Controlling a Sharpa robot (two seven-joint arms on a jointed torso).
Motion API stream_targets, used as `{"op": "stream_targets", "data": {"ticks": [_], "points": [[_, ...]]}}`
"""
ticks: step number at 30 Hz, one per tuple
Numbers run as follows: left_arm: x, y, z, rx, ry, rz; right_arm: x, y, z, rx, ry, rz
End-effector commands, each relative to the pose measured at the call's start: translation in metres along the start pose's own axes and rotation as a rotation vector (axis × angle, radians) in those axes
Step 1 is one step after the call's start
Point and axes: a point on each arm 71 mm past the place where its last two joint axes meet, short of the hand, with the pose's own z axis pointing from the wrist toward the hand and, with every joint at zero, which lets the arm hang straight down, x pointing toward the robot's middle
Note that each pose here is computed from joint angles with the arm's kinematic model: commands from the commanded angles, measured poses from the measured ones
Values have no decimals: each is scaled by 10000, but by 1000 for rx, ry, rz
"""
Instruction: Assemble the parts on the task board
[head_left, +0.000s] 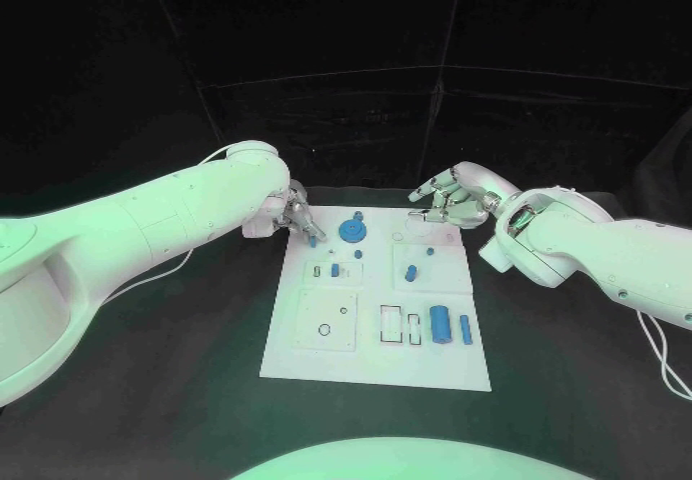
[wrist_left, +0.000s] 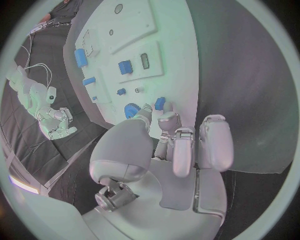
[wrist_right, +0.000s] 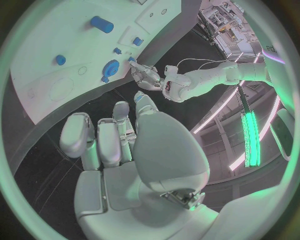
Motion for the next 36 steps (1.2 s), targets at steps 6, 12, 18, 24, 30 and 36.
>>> {"op": "stream_targets", "data": {"ticks": [6, 12, 18, 24, 30, 36], "points": [[5, -21, -2, 13, 16, 7, 0, 20, 6, -13, 4, 1], [-5, -24, 2, 21, 7, -1, 0, 21, 6, -13, 4, 1], [-10, -32, 2, 39, 0, -17, -2, 19, 4, -13, 4, 1], [-18, -18, -16, 68, -17, -55, -6, 14, 0, -11, 3, 1], [-17, 48, -94, 104, -53, -118, -17, 0, -7, -7, 1, 0], [11, 108, -233, 148, -105, -174, -27, -15, -11, -3, 1, -1]]}}
